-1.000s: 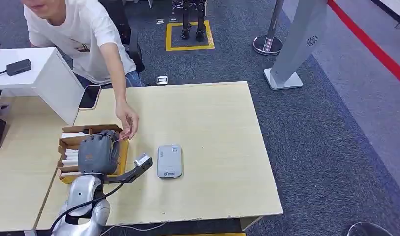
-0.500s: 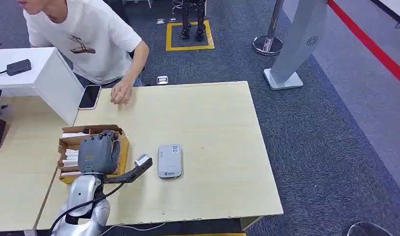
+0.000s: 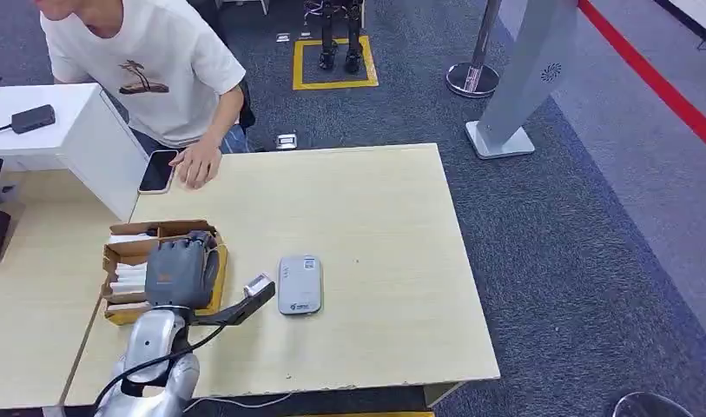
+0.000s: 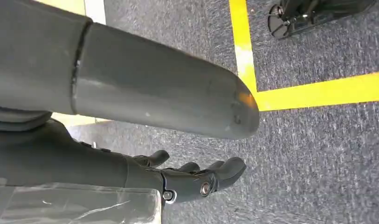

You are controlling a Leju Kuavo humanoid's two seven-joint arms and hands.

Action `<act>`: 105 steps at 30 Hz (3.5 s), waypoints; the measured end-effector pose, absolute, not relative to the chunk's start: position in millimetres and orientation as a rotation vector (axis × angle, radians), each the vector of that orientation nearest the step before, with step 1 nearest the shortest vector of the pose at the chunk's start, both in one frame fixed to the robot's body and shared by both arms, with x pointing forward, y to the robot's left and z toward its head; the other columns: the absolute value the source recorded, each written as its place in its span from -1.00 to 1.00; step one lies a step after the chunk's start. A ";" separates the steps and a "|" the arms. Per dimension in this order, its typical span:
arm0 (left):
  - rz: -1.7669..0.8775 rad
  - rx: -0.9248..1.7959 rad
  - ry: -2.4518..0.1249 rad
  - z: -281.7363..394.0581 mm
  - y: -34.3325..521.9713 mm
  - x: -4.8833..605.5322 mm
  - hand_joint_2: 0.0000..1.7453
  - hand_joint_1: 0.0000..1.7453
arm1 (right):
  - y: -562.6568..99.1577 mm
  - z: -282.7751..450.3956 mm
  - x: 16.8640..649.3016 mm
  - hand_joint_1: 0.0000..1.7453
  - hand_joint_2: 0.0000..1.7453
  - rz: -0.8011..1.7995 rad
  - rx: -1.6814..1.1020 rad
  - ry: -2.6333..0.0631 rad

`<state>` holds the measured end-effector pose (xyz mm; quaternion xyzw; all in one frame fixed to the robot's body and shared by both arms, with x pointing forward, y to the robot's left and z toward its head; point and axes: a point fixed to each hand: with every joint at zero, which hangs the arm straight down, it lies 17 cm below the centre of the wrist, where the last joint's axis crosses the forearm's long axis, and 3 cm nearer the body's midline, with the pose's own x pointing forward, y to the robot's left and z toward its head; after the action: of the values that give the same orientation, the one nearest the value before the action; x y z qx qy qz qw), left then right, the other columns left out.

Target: Pass the card to the sensor for recognition and then transmit it.

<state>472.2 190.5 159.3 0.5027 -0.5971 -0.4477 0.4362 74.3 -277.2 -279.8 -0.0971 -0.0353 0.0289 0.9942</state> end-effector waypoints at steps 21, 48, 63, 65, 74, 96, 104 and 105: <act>-1.395 1.114 -1.671 141.9 61.1 473.9 1.00 1.00 | -273.9 -279.5 78.2 -1.00 -1.00 0.124 -0.184 -0.088; -1.445 1.078 -1.659 126.0 50.7 469.4 1.00 1.00 | -274.3 -279.6 77.0 -1.00 -1.00 0.124 -0.185 -0.082; -1.445 1.078 -1.660 126.0 50.7 469.4 1.00 1.00 | -274.3 -279.6 77.0 -1.00 -1.00 0.124 -0.185 -0.082; -1.445 1.078 -1.660 126.0 50.7 469.4 1.00 1.00 | -274.3 -279.6 77.0 -1.00 -1.00 0.124 -0.185 -0.082; -1.445 1.078 -1.660 126.0 50.7 469.4 1.00 1.00 | -274.3 -279.6 77.0 -1.00 -1.00 0.124 -0.185 -0.082; -1.531 1.079 -1.538 84.2 38.9 457.6 1.00 1.00 | -273.7 -279.2 80.4 -1.00 -1.00 0.123 -0.183 -0.097; -1.701 1.047 -1.534 33.5 8.1 427.1 1.00 1.00 | -273.5 -279.2 80.9 -1.00 -1.00 0.125 -0.181 -0.103; -1.713 1.045 -1.530 31.3 6.6 426.8 1.00 1.00 | -273.5 -279.3 80.8 -1.00 -1.00 0.125 -0.181 -0.103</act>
<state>426.8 6.6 31.3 0.3944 -0.5776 -0.6467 0.3042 80.8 -273.5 -279.3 -0.0904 -0.0514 0.0624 0.9926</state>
